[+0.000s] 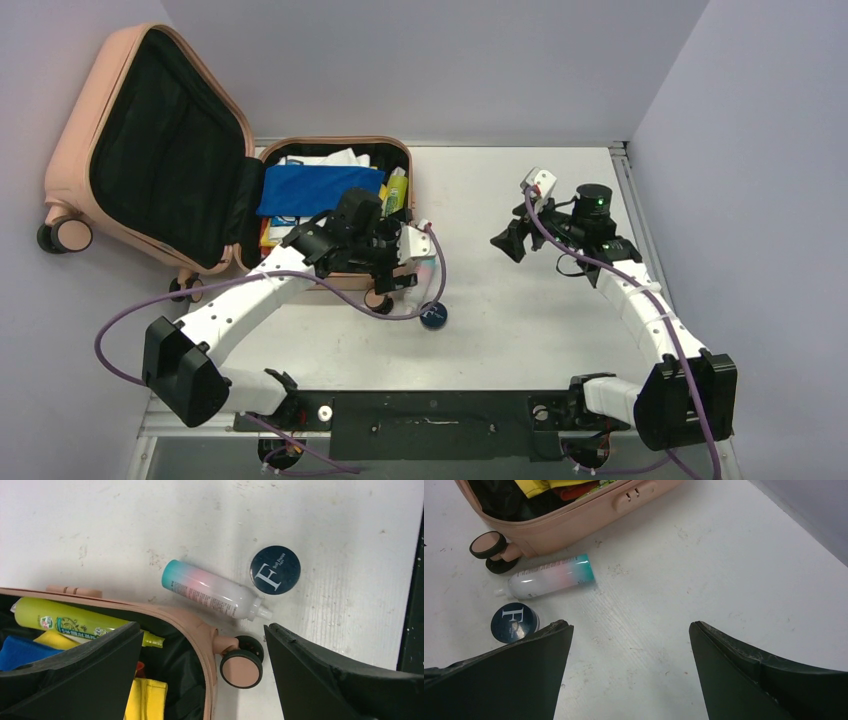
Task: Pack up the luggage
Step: Pick up the makeup from the center of the board, then place the makeup in the luggage, then pick up the makeup from the center of the board.
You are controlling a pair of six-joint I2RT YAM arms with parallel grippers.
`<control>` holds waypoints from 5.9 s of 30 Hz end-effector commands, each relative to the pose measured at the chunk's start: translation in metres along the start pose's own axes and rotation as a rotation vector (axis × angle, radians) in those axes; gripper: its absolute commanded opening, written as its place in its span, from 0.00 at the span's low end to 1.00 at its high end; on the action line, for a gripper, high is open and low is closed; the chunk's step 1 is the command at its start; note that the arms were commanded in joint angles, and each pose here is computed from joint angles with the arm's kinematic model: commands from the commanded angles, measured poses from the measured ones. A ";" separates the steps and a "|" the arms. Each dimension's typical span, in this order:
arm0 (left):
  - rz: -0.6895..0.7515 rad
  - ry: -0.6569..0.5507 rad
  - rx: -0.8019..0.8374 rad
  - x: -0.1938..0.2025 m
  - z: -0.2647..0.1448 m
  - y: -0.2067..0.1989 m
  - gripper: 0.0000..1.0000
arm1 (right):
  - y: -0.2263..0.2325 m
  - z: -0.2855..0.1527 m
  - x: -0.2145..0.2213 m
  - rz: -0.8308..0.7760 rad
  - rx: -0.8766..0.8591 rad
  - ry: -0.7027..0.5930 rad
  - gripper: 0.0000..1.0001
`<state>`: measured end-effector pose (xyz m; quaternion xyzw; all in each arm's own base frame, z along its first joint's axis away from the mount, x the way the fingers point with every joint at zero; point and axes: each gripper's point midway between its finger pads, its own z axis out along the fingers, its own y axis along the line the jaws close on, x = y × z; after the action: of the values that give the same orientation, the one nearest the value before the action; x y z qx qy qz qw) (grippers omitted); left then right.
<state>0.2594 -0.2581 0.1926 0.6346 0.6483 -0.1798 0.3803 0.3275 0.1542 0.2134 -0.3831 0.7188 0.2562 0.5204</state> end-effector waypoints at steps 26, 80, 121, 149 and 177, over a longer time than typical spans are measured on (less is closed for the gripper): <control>0.091 0.257 -0.182 -0.008 0.085 -0.005 0.96 | -0.004 -0.002 -0.015 -0.030 0.003 -0.095 0.90; -0.542 0.731 -0.395 0.107 0.130 -0.004 0.96 | -0.001 -0.002 -0.013 -0.009 -0.024 -0.103 0.90; -0.904 0.137 -0.434 -0.035 0.019 0.180 0.00 | -0.004 -0.006 -0.016 -0.017 -0.012 -0.106 0.90; -1.022 0.354 -0.529 0.094 0.049 0.235 0.11 | -0.002 -0.002 -0.013 0.012 -0.041 -0.106 0.90; -0.089 0.053 0.119 -0.032 0.032 -0.023 0.96 | -0.016 -0.018 -0.026 -0.040 0.040 -0.107 0.90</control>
<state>0.2714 -0.3012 0.2592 0.5272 0.7330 -0.2145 0.3726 0.3260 0.1478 0.2104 -0.3688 0.7108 0.2813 0.5288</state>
